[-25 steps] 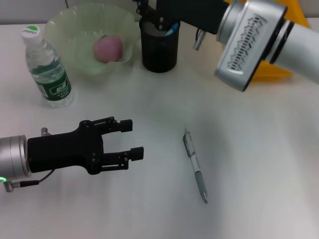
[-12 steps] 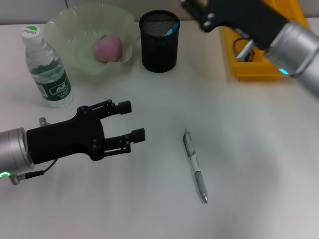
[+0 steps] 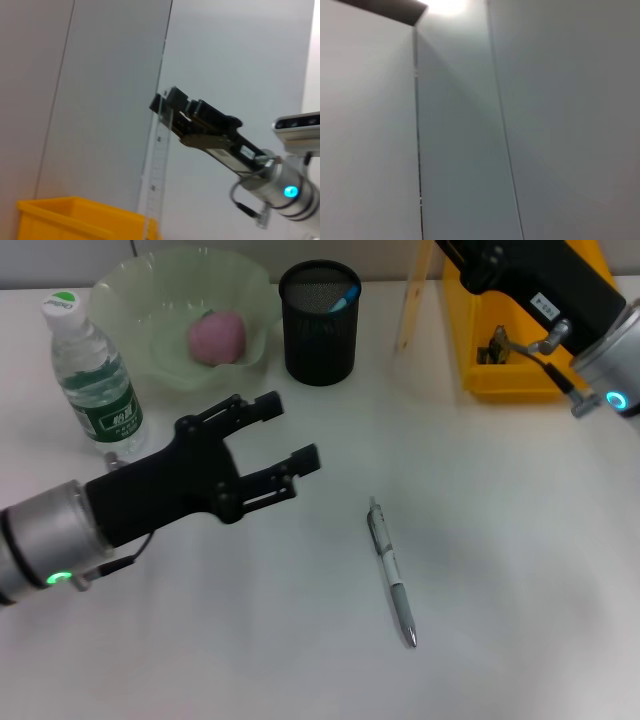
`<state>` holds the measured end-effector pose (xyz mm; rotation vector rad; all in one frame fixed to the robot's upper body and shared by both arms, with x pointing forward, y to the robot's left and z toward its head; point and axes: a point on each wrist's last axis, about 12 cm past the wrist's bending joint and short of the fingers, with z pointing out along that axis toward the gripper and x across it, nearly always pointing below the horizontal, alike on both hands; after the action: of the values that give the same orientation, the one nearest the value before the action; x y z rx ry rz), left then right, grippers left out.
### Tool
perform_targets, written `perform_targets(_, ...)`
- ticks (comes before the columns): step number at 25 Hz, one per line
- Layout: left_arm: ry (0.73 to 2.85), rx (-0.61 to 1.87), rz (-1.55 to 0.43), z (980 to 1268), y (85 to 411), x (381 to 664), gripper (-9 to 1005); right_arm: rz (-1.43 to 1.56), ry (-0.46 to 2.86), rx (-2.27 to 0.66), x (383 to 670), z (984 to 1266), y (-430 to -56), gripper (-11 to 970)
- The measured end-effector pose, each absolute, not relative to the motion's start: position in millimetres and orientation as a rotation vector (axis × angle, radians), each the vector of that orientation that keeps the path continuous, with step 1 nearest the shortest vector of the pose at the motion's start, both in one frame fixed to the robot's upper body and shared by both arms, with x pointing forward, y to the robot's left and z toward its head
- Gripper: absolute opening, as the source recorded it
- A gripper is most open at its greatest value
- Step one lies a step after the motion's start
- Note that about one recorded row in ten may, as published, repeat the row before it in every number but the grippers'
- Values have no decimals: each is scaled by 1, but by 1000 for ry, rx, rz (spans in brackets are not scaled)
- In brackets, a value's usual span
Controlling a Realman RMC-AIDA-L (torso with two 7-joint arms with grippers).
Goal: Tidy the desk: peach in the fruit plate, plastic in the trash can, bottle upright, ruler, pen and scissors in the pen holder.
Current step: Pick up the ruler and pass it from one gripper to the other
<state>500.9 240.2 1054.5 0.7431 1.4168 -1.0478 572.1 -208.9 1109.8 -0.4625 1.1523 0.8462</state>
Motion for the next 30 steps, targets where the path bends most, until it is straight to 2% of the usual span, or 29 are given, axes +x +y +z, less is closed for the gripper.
perform_targets(4,1426,719,-950,1043,216,510,800,915,1214,-414,570,1102,-207,386)
perform_targets(15,1410,667,-767,1035,190,515,799,954,1318,-530,573,1092,-185,387)
perform_targets(30,1486,522,-738,1034,174,525,799,932,1312,-669,576,1094,-168,389)
